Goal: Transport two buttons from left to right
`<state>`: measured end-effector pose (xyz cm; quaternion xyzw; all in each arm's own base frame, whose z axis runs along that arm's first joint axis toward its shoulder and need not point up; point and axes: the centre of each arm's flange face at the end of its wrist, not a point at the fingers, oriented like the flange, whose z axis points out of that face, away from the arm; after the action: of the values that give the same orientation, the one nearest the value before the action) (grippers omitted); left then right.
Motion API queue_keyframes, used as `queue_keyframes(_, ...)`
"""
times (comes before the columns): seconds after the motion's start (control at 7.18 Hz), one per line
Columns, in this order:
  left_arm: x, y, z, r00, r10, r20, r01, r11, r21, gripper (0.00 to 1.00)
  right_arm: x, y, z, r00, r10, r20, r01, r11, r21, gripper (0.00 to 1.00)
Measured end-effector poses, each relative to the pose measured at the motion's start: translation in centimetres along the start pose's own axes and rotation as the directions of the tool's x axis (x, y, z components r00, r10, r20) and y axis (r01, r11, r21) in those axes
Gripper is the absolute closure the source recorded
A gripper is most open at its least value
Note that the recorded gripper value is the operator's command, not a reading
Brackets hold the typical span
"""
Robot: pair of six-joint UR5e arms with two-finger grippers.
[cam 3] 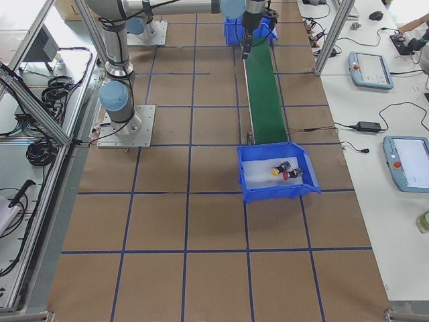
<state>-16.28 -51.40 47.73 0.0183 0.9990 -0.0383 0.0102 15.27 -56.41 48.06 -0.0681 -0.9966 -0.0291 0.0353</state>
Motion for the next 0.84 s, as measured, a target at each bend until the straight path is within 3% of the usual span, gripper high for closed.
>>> queue_keyframes(0.42,0.0,0.0,0.0,1.0,0.0,0.0,0.0,1.0,0.0,0.0,0.18,-0.22,-0.34,0.999,0.02,0.035,-0.02,1.0,0.001,0.0)
queue_keyframes(0.84,0.0,0.0,0.0,1.0,0.0,0.0,0.0,1.0,0.0,0.0,0.32,-0.14,-0.37,0.997,-0.044,0.061,0.044,0.999,-0.008,0.0)
